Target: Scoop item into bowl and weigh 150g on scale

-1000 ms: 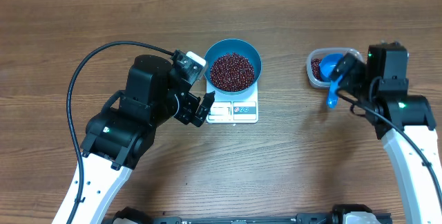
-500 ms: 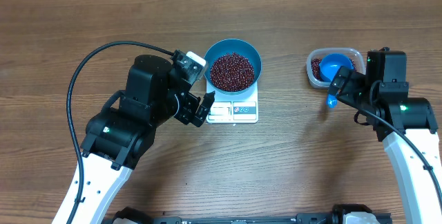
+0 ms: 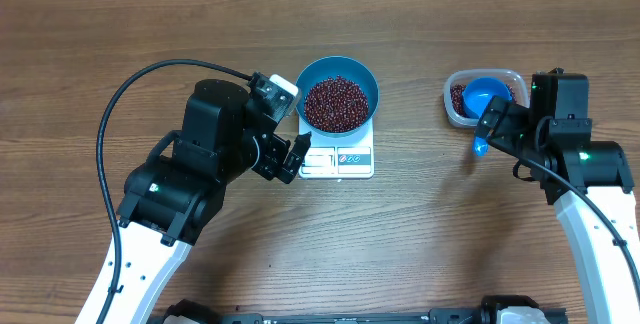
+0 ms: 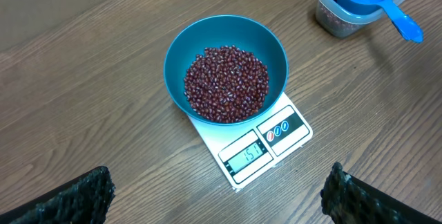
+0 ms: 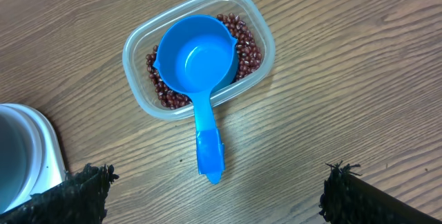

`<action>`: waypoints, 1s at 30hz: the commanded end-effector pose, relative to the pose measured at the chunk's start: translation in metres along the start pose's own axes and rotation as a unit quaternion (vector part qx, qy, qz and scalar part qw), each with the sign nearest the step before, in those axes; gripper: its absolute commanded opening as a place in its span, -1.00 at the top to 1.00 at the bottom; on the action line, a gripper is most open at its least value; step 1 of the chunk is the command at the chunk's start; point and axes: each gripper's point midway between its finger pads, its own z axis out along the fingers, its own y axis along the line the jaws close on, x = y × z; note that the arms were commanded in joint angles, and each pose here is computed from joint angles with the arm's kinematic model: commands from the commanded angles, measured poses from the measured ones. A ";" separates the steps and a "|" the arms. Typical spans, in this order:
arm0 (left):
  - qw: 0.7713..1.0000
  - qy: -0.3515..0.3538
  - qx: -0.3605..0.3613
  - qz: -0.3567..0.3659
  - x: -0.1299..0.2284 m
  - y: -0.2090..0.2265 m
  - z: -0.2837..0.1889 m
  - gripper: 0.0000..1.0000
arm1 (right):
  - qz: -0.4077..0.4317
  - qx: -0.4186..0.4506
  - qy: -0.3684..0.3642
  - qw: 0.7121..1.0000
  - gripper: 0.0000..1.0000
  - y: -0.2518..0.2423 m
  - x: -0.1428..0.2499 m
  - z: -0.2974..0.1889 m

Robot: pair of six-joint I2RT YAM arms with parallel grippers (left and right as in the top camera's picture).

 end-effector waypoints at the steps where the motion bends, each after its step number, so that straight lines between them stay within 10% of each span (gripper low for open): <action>1: 1.000 -0.004 0.003 -0.006 -0.002 0.000 -0.001 -0.99 | -0.003 -0.006 -0.011 1.000 -1.00 0.000 -0.005 -0.006; 30: 1.000 0.009 -0.003 -0.006 0.005 0.002 -0.002 -0.99 | -0.003 -0.006 -0.011 1.000 -1.00 0.000 -0.005 -0.006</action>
